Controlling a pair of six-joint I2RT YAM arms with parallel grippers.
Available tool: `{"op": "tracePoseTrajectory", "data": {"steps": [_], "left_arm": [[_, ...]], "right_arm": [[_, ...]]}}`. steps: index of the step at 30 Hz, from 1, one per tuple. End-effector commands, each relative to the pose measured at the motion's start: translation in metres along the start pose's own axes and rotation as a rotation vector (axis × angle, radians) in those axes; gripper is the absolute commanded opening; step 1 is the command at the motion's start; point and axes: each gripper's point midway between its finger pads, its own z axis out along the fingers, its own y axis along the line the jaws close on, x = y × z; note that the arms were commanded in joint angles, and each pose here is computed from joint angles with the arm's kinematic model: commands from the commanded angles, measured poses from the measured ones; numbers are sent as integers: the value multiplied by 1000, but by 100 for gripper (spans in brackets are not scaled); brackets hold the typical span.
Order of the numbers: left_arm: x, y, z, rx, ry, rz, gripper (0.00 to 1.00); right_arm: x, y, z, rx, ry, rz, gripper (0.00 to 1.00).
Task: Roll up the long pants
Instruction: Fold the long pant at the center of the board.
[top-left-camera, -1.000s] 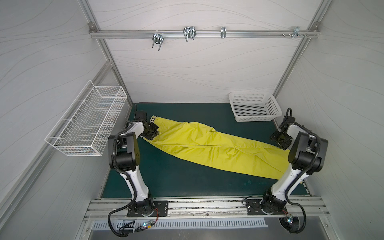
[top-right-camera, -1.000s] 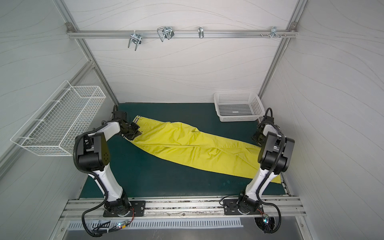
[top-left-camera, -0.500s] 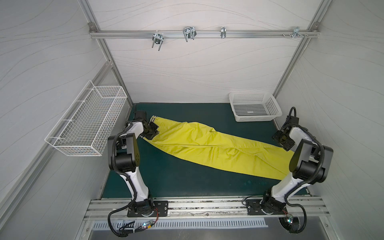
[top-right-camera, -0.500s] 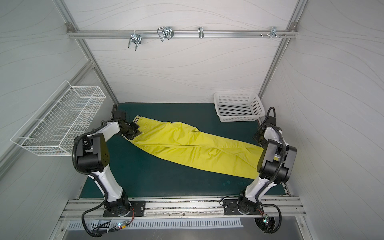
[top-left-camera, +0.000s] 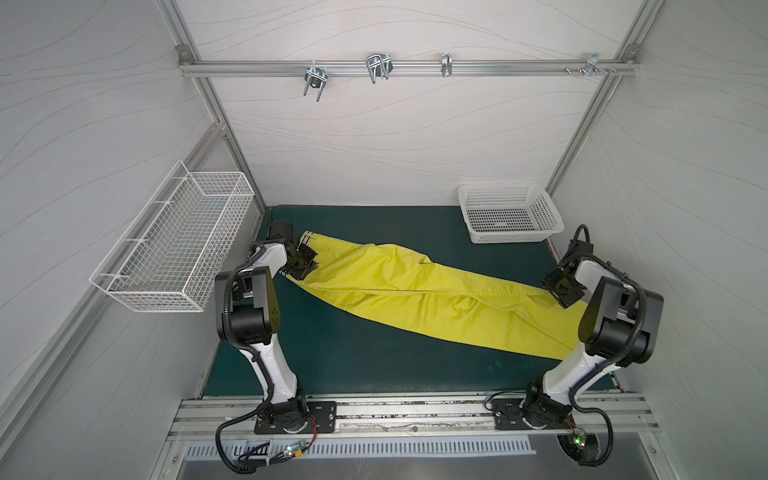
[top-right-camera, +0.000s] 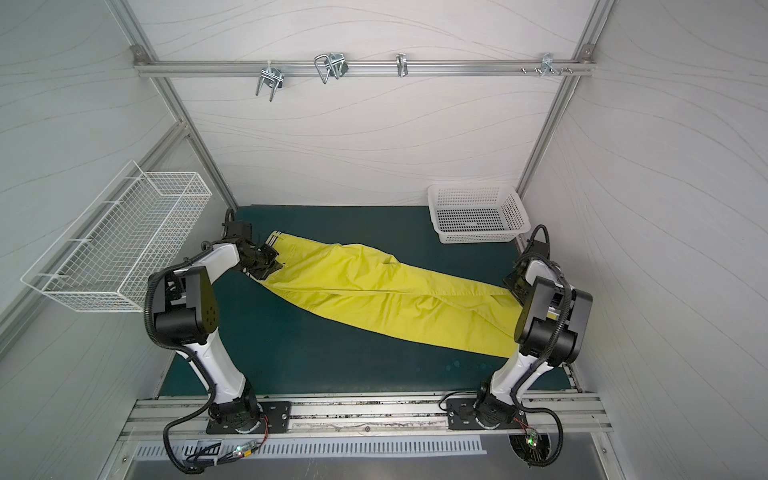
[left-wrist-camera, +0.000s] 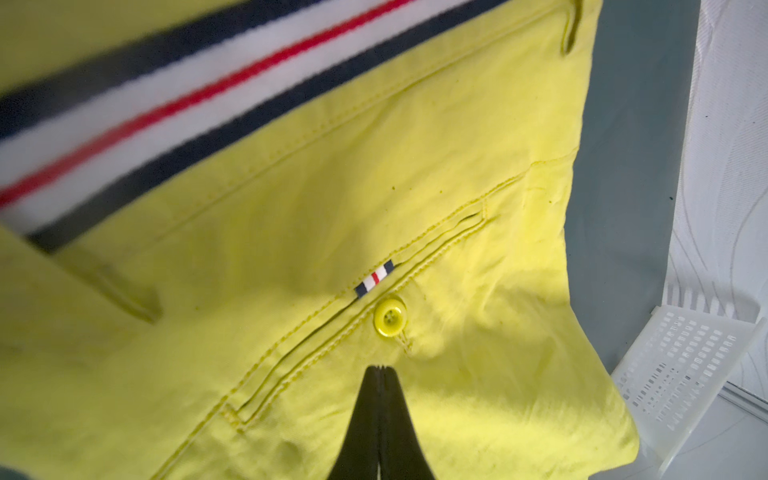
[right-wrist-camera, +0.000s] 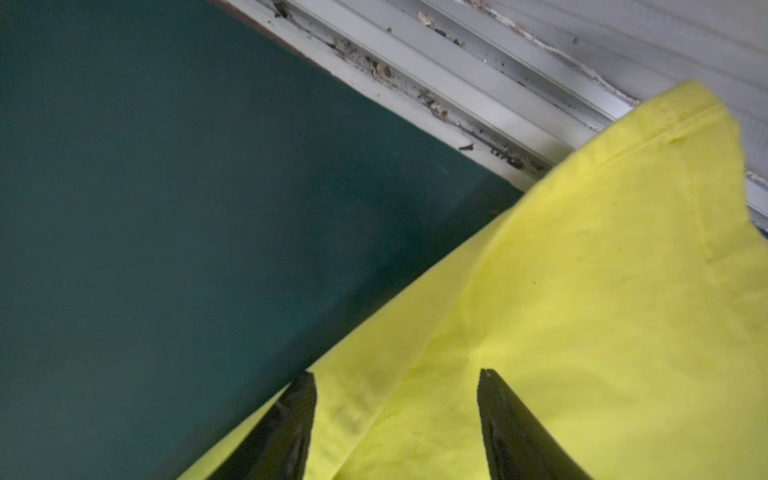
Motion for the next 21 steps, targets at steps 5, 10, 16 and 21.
{"op": "tracePoseTrajectory", "data": {"steps": [5, 10, 16, 21], "left_arm": [[-10, -12, -12, 18, -34, 32, 4], [-12, -9, -8, 8, -36, 30, 4], [-16, -5, -2, -11, -45, 21, 4], [-21, 2, 4, -36, -52, 10, 3]], "right_arm": [[-11, 8, 24, -13, 27, 33, 46], [-17, 12, 32, -17, 38, 25, 7], [-41, 17, -6, -29, -62, -20, 0], [-71, 29, -57, -68, -193, -93, 0]]}}
